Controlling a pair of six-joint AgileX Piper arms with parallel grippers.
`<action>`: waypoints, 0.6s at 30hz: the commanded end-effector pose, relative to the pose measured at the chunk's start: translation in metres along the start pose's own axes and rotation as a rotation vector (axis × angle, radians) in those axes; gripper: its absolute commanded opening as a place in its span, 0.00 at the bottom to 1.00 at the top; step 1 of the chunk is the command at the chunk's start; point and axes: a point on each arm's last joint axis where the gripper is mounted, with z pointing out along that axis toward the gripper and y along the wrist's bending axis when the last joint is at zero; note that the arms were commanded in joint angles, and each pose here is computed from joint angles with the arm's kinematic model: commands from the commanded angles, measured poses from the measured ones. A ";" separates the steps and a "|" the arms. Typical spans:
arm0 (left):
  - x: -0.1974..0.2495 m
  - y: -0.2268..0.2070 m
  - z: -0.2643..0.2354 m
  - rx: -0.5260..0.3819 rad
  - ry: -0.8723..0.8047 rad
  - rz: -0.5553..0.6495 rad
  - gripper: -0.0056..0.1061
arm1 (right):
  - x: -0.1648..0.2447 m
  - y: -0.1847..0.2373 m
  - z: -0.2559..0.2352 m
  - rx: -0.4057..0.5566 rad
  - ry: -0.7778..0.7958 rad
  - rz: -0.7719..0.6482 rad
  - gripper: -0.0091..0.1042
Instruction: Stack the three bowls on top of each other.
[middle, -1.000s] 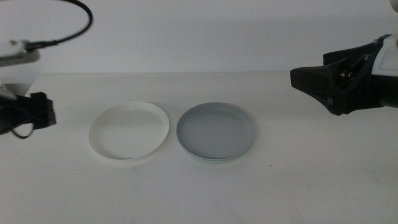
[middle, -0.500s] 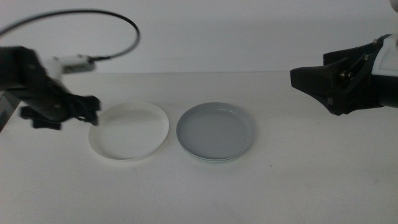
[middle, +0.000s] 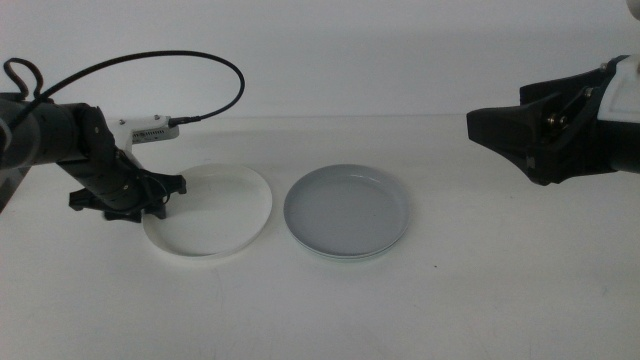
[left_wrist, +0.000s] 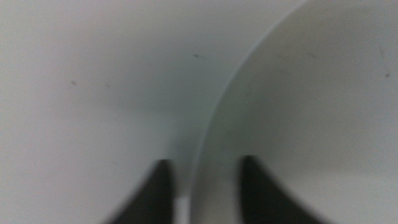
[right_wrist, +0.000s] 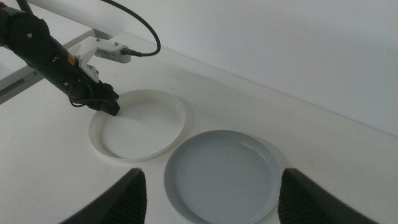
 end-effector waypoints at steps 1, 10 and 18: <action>-0.010 -0.006 -0.021 0.027 -0.050 -0.023 0.08 | -0.013 0.000 -0.008 0.026 -0.090 -0.007 0.55; -0.022 -0.038 -0.141 0.127 -0.290 0.027 0.05 | -0.013 0.000 -0.008 0.027 -0.091 -0.007 0.55; -0.007 -0.118 -0.148 0.281 -0.323 0.163 0.05 | -0.013 0.000 -0.008 0.027 -0.090 -0.007 0.55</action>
